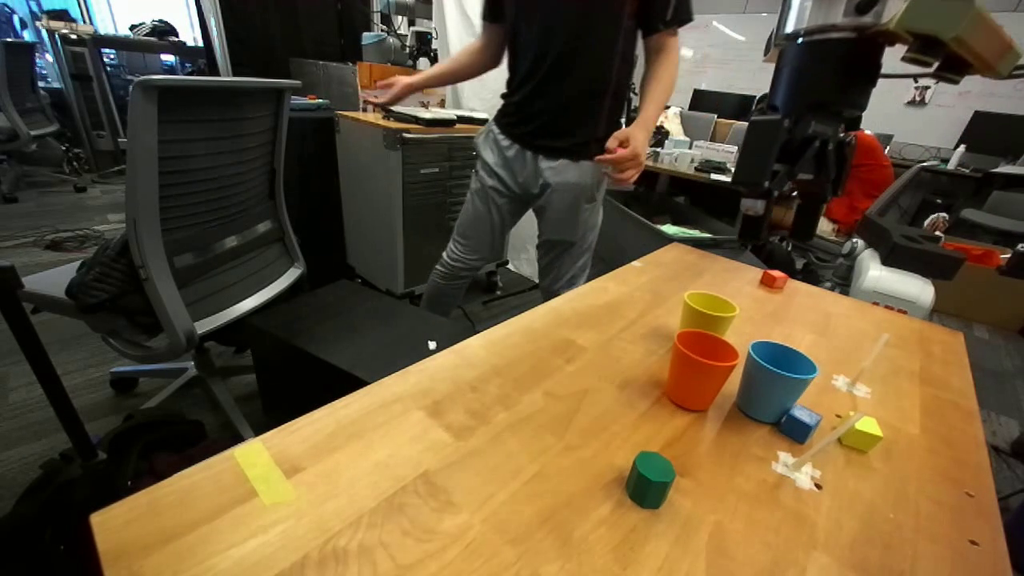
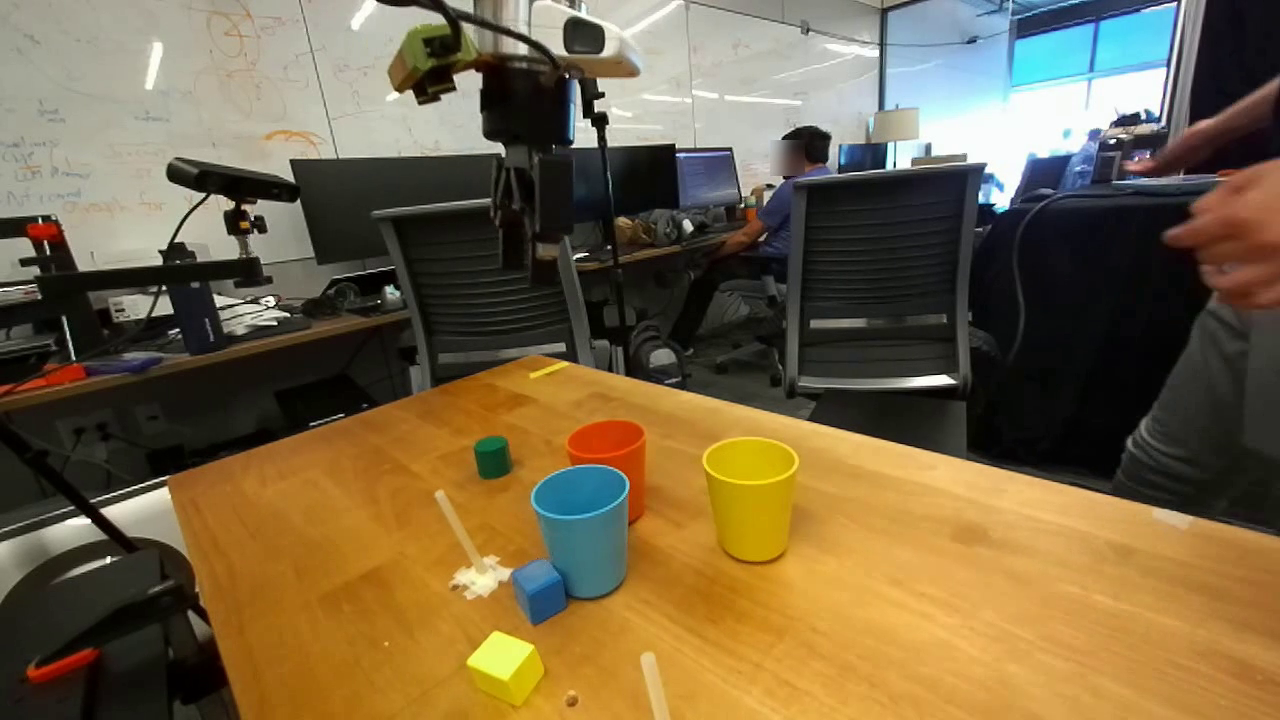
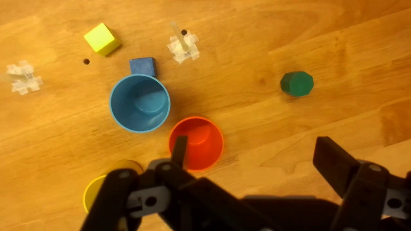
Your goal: Pick up the orange cup, place it into the yellow cup, and finally place both into the blue cup
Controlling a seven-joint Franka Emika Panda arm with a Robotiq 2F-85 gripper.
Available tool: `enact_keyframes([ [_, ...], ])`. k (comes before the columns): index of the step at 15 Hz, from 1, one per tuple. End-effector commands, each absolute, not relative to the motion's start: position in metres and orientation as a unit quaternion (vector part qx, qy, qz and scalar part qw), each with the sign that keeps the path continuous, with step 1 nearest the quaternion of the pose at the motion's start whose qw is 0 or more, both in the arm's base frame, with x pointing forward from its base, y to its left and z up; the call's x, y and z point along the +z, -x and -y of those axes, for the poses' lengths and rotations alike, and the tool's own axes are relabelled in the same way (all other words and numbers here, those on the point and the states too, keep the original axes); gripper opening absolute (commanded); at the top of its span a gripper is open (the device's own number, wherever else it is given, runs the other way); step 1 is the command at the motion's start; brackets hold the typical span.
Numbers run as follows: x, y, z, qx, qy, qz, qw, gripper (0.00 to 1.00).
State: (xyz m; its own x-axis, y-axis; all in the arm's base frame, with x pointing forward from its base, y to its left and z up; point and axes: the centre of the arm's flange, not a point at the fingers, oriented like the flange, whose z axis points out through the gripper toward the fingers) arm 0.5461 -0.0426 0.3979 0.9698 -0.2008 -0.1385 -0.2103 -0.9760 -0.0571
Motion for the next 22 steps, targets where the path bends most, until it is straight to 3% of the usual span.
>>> enact_keyframes([
  [1, 0.382, -0.567, 0.045, 0.044, 0.988, -0.135, 0.058, 1.00],
  [22, 0.248, -0.630, 0.038, 0.075, 0.975, -0.210, 0.011, 1.00],
])
